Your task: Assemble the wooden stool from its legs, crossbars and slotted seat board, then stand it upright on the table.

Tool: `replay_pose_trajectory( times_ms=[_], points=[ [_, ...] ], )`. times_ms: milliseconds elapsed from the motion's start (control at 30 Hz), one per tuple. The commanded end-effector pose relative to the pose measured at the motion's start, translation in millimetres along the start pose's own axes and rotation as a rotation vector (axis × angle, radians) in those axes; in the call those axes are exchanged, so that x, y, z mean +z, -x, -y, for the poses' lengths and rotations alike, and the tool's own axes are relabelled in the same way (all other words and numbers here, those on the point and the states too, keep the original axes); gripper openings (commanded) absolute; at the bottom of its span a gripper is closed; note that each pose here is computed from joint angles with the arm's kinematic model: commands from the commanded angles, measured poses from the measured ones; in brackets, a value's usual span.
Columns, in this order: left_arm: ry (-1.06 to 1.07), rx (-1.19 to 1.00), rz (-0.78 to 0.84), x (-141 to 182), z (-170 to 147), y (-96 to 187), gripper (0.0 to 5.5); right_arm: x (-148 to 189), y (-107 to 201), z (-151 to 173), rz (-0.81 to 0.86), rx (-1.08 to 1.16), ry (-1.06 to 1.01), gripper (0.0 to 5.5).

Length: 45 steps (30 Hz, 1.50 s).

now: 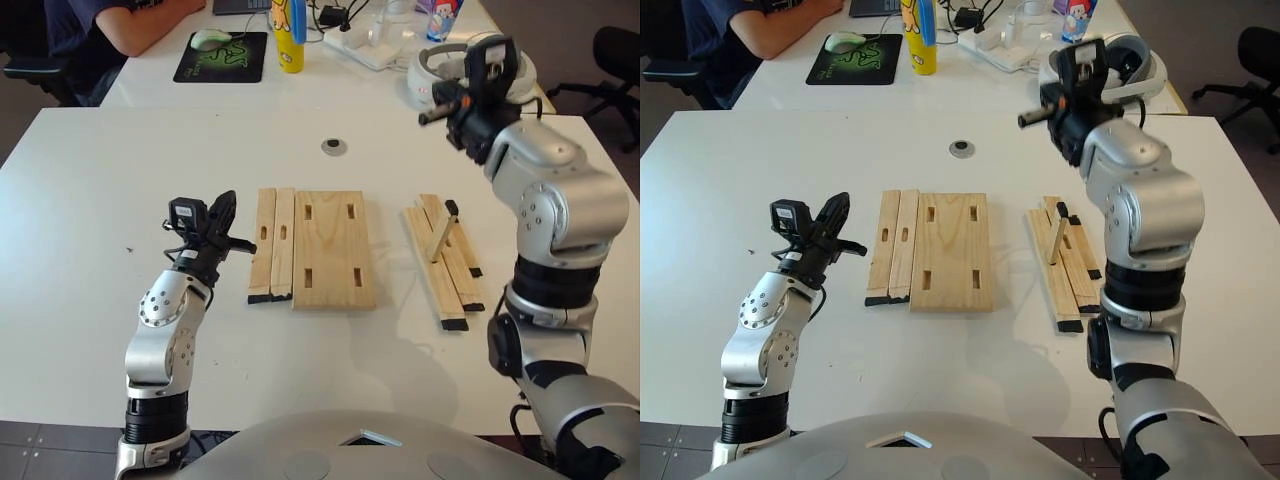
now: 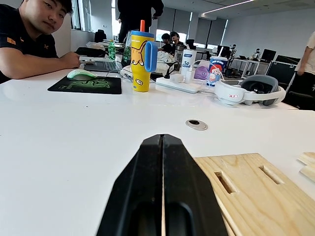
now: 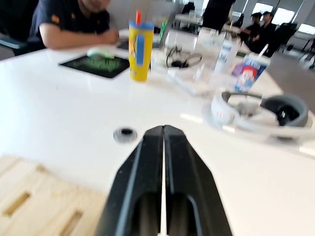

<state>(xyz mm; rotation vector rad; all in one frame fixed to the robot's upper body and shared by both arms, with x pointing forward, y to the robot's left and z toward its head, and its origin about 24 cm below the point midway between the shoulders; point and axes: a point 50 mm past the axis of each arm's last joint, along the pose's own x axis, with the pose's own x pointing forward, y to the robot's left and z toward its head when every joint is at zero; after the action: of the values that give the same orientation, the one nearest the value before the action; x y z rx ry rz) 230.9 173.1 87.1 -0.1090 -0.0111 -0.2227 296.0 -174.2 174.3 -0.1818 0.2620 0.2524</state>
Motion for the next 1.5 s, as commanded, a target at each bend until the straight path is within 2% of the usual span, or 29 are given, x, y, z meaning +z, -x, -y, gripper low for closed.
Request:
replay_pose_trajectory(
  times_ms=[33,133,233,533,767,867,1033,1100,1133,1400,1467,1500],
  points=[
    [-0.007,0.046,0.012,0,-3,8,0.0,-61,31,-6,-0.204,0.047,0.018,0.02],
    [-0.012,0.04,0.015,1,-3,7,0.0,-92,41,-5,-0.24,0.032,0.033,0.02],
    [-0.019,0.031,0.019,4,-5,4,0.0,-98,41,-9,-0.126,0.004,0.027,0.02],
    [-0.029,0.011,0.015,4,-6,1,0.0,-86,30,-11,0.009,-0.016,0.009,0.02],
    [-0.023,0.016,0.02,5,-6,2,0.0,-31,34,-3,0.357,-0.131,0.038,0.02],
    [-0.021,0.017,0.02,5,-5,3,0.0,9,44,-12,0.625,-0.089,0.021,0.02],
    [-0.022,0.011,0.017,5,-6,2,0.0,43,49,-11,0.787,-0.105,-0.005,0.02],
    [-0.024,0.009,0.016,5,-6,2,0.0,45,48,-9,0.786,-0.115,-0.01,0.02],
    [-0.025,0.008,0.016,6,-6,2,0.0,34,44,-8,0.734,-0.123,-0.006,0.02],
    [-0.029,0.008,0.016,8,-7,2,0.0,-79,34,-18,0.281,-0.063,0.071,0.02],
    [-0.03,0.004,0.015,8,-8,1,0.0,-85,34,-21,0.262,-0.054,0.063,0.02],
    [-0.03,0.002,0.014,8,-8,1,0.0,-78,34,-21,0.304,-0.054,0.051,0.02]
  ],
)
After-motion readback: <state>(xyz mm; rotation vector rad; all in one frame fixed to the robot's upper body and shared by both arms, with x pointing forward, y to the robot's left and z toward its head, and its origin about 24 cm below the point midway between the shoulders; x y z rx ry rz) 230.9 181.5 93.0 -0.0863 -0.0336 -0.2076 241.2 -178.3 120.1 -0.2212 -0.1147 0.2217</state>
